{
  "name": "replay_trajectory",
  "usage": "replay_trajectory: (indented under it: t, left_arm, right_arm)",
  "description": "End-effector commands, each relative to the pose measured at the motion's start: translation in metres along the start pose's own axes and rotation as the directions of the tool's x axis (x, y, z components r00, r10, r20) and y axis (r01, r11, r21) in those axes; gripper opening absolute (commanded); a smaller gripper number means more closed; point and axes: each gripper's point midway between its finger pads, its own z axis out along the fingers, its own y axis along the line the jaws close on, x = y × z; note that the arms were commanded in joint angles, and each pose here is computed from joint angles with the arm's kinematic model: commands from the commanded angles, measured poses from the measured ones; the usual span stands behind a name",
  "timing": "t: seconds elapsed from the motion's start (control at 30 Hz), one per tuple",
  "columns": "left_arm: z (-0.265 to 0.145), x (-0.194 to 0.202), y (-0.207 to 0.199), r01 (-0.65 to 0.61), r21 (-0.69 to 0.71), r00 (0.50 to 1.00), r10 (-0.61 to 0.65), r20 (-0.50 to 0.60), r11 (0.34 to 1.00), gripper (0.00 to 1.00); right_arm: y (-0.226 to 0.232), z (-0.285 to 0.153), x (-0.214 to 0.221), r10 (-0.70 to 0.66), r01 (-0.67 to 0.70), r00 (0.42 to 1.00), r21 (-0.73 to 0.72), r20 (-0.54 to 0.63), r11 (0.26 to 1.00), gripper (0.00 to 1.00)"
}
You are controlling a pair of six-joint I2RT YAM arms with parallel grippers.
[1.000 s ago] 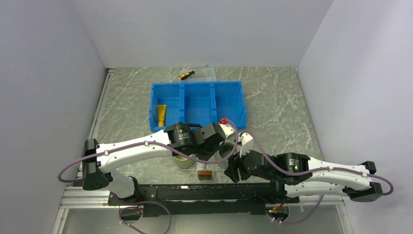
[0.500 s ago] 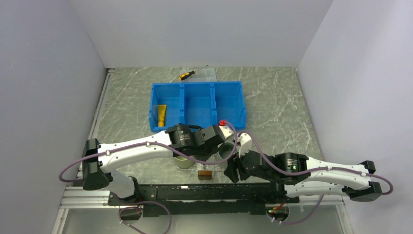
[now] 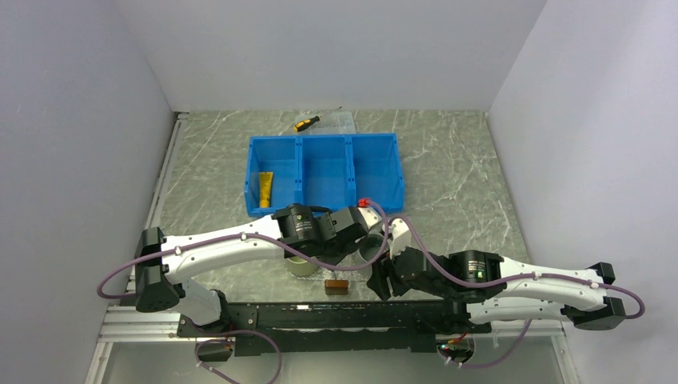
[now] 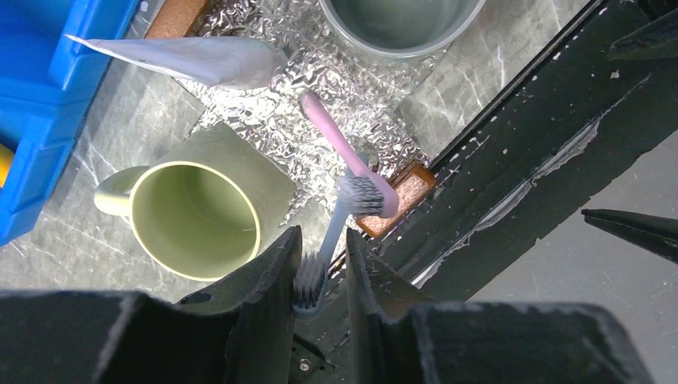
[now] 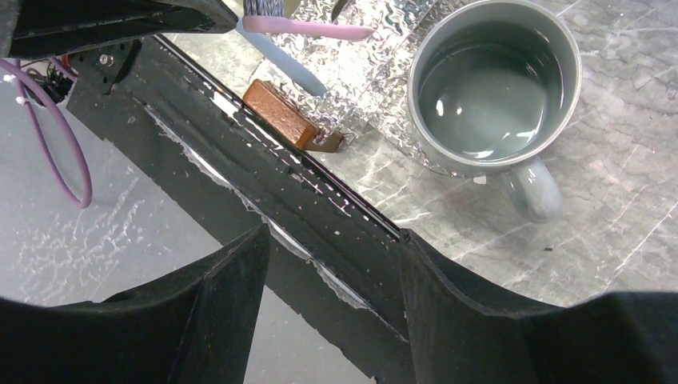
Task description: Prepare toiletry sets of a toothbrush and toothpaste on the tray
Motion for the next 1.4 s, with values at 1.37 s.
replay_trajectory:
  t: [1.37]
  left_arm:
    - [0.007, -0.036, 0.023, -0.008, -0.052, 0.997, 0.011, 0.074, 0.999, 0.34]
  right_arm:
    - [0.001, -0.004, -0.01, 0.03, -0.03, 0.998, -0.012, 0.05, 0.999, 0.64]
